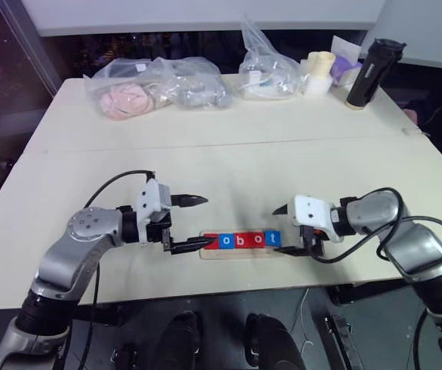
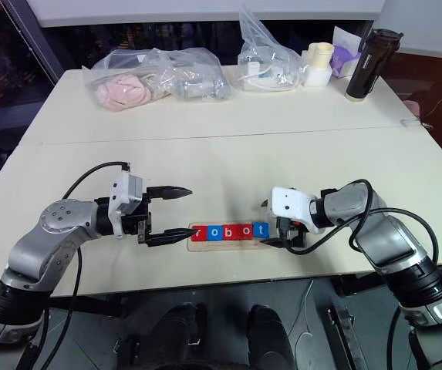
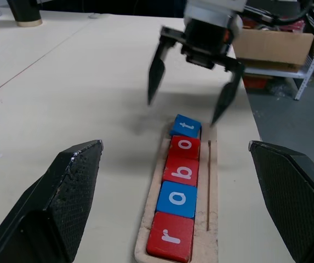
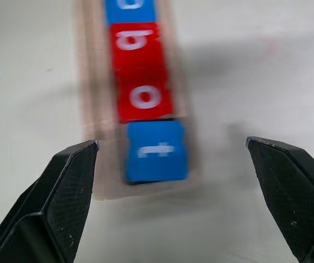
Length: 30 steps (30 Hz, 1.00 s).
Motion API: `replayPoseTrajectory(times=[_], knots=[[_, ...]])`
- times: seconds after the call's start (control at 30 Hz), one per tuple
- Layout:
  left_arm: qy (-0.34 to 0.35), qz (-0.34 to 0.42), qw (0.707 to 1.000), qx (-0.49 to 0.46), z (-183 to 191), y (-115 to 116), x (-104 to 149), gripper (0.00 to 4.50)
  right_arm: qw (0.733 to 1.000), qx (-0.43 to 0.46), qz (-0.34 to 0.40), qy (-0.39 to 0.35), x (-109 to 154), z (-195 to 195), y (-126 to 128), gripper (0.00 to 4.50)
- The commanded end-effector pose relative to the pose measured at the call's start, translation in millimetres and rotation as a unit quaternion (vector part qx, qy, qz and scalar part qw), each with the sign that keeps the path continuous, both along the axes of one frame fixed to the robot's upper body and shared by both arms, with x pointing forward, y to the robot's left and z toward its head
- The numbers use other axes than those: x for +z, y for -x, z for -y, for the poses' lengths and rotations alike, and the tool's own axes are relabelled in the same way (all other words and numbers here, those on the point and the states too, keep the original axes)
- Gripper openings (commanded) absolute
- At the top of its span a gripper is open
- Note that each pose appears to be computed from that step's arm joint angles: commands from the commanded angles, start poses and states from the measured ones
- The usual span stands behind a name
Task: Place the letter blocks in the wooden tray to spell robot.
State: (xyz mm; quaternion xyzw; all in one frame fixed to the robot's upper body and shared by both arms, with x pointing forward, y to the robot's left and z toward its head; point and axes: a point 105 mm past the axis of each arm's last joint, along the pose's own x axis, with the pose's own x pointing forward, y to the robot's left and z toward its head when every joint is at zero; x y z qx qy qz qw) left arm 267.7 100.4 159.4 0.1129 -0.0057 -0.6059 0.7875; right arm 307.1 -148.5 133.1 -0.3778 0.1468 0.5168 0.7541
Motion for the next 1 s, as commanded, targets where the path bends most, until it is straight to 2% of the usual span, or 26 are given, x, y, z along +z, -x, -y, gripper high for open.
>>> replayPoseTrajectory(times=[0.03,0.17,0.83,1.0], knots=[[0.009,0.017,1.0,-0.01,3,4,9,4.5,0.995,-0.064,0.08,-0.011,23,11,-28,4.44],[0.009,0.018,1.0,-0.012,4,3,10,4.5,0.992,-0.077,0.095,0.002,18,15,-36,4.44],[0.007,0.019,1.0,-0.01,2,3,10,4.5,0.999,-0.015,0.048,-0.018,2,-16,-2,4.44],[0.008,0.017,1.0,-0.013,3,3,9,4.5,0.996,-0.039,0.072,-0.021,9,-11,-13,4.44]])
